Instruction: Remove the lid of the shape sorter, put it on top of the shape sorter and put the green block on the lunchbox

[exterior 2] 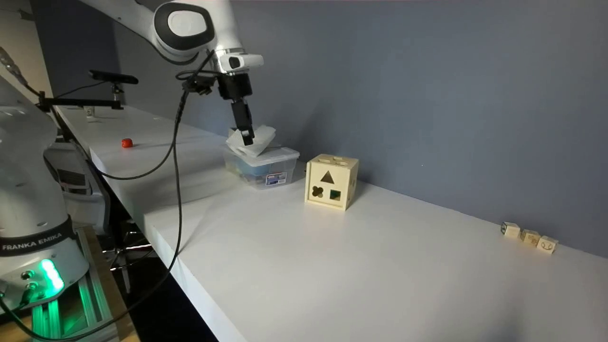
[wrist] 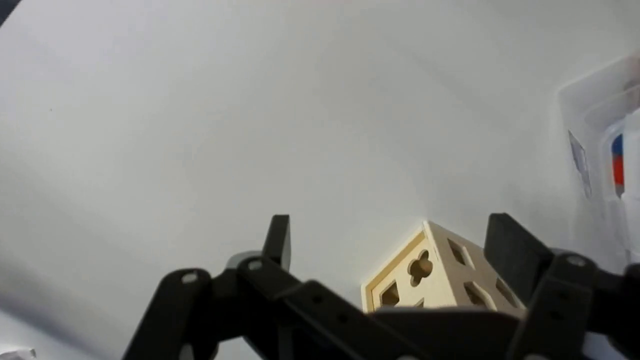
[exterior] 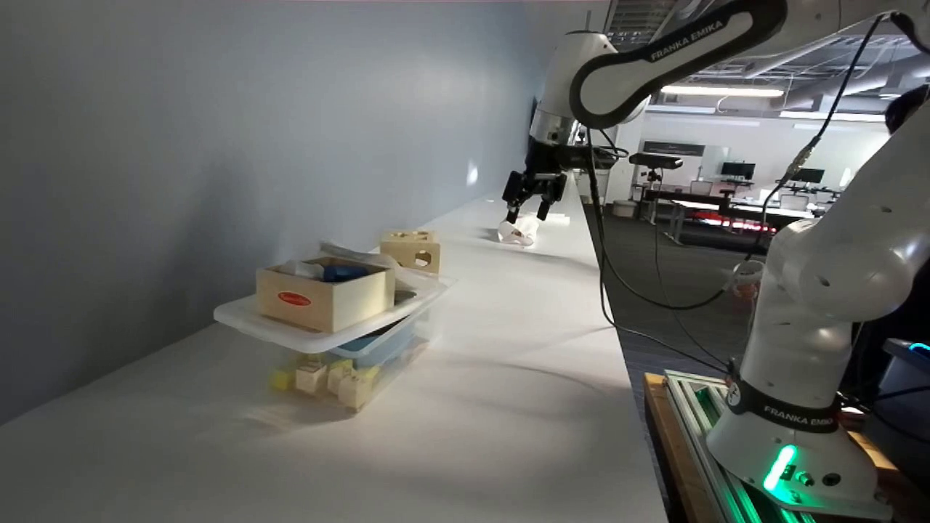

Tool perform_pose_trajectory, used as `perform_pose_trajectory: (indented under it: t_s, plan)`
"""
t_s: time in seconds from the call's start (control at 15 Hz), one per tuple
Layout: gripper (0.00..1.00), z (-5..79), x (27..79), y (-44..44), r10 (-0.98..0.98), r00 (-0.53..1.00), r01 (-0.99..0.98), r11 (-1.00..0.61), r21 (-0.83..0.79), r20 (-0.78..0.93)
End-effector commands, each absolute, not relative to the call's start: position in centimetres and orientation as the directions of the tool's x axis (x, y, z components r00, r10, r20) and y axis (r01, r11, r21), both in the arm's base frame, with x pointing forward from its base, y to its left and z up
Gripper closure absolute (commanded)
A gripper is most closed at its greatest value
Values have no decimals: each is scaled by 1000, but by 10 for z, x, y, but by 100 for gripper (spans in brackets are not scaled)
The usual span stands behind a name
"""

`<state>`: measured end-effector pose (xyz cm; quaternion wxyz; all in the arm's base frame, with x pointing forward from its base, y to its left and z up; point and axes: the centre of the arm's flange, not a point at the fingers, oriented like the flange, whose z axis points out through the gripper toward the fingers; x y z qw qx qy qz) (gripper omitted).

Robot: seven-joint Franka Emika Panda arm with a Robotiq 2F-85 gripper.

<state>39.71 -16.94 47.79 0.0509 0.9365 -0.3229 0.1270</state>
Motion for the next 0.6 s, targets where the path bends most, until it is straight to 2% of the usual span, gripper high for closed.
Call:
perform_pose_trajectory:
  t_s: [0.0, 0.2, 0.53]
  plan:
    - [0, 487, 427, -208, -642, 732, -632, -765, -123, 231]
    - [0, 494, 448, -240, -672, 714, -643, -740, -195, 196]
    - [0, 500, 501, -276, -674, 718, -644, -737, -205, 173]
